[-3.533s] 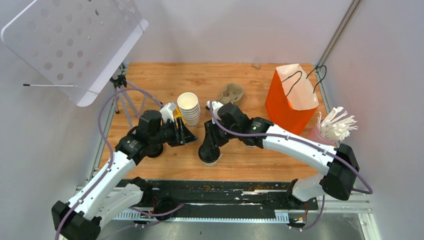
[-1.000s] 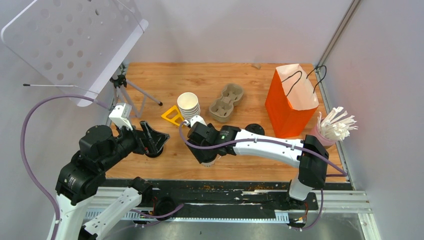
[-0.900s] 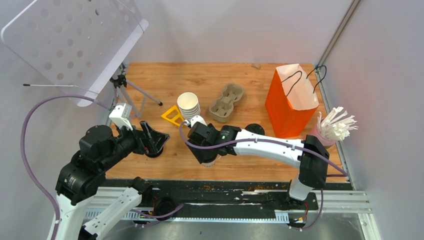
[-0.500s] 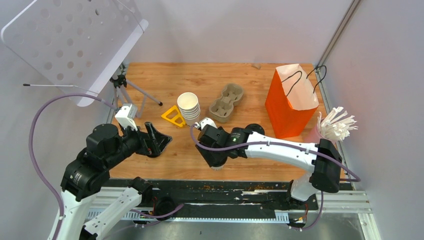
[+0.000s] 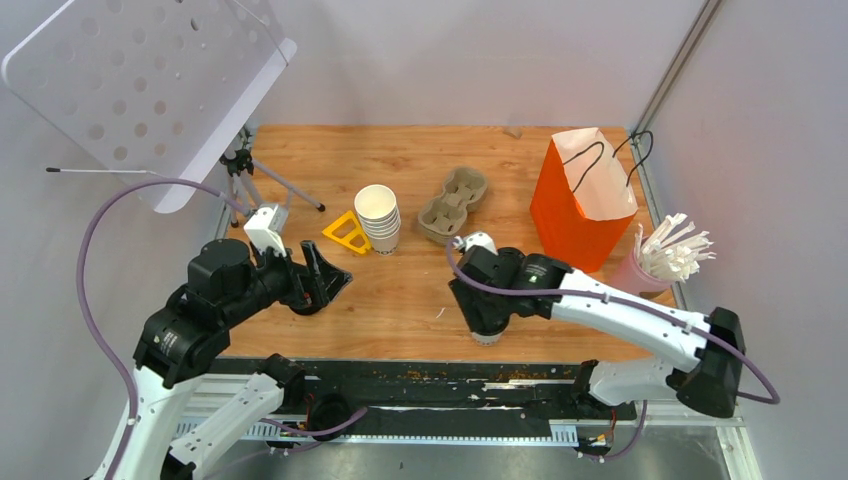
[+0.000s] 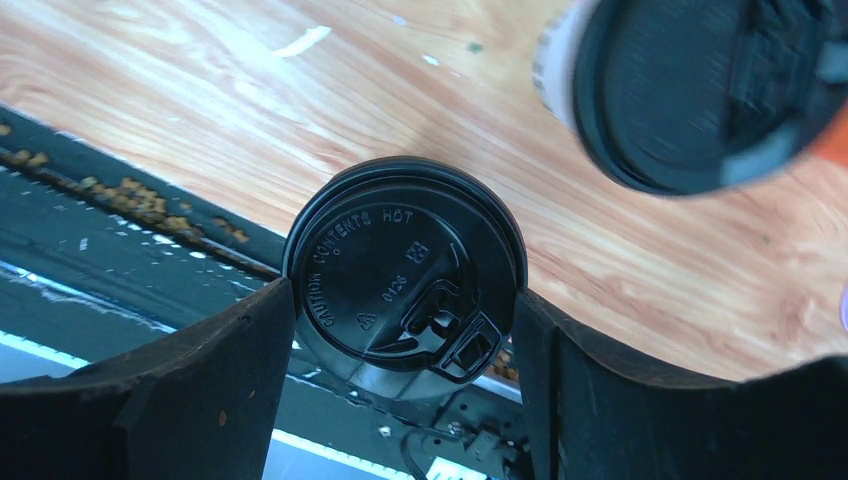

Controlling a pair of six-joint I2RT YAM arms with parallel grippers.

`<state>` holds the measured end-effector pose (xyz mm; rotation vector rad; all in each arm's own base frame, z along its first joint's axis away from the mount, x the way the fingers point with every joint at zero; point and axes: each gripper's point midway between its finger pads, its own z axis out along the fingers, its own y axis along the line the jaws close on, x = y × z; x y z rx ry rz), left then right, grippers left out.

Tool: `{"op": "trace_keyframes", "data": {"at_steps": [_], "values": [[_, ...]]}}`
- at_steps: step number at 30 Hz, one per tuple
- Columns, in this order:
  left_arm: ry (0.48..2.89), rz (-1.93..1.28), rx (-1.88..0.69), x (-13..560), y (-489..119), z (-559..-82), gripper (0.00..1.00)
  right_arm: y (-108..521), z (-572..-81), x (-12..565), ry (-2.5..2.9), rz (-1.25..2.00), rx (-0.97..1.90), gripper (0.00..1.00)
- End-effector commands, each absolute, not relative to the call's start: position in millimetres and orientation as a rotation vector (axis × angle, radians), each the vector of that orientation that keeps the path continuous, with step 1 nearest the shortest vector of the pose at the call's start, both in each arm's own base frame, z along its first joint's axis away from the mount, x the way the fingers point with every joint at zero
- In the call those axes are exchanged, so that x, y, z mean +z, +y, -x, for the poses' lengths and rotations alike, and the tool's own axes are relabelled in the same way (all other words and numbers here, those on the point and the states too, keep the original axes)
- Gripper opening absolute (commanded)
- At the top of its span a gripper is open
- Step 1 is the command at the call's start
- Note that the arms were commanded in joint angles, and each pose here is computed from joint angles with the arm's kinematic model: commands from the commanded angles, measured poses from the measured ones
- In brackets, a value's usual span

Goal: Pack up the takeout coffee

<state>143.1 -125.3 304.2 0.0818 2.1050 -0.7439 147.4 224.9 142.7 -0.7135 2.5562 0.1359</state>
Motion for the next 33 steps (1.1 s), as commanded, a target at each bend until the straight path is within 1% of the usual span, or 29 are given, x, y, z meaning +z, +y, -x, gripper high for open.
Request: {"op": "trace_keyframes", "data": {"at_steps": [1, 5, 10, 17, 23, 25, 31, 33], "values": [[2.094, -0.120, -0.762, 303.7, -131.7, -146.4, 1.00, 173.8, -152.8, 144.7, 2.604, 0.517, 0.066, 0.62], [2.107, -0.129, -0.760, 300.5, -132.9, -146.9, 1.00, 137.9, -162.8, 146.0, 2.599, 0.395, 0.046, 0.62], [2.125, -0.136, -0.751, 296.7, -133.5, -148.3, 1.00, 117.4, -173.0, 144.0, 2.565, 0.307, 0.052, 0.62], [2.140, -0.134, -0.750, 293.8, -135.2, -150.6, 1.00, 118.9, -178.8, 138.3, 2.565, 0.286, 0.079, 0.64], [2.147, -0.129, -0.755, 293.3, -135.7, -149.9, 1.00, 118.3, -181.3, 134.1, 2.572, 0.273, 0.070, 0.70], [2.157, -0.125, -0.752, 291.9, -135.2, -149.2, 1.00, 117.7, -182.3, 135.8, 2.566, 0.267, 0.069, 0.73], [2.186, -0.109, -0.726, 286.6, -130.7, -146.9, 1.00, 114.3, -182.4, 154.4, 2.535, 0.249, 0.075, 0.89], [2.197, -0.099, -0.727, 284.0, -130.6, -146.5, 1.00, 114.3, -182.8, 159.8, 2.517, 0.248, 0.088, 0.94]]}}
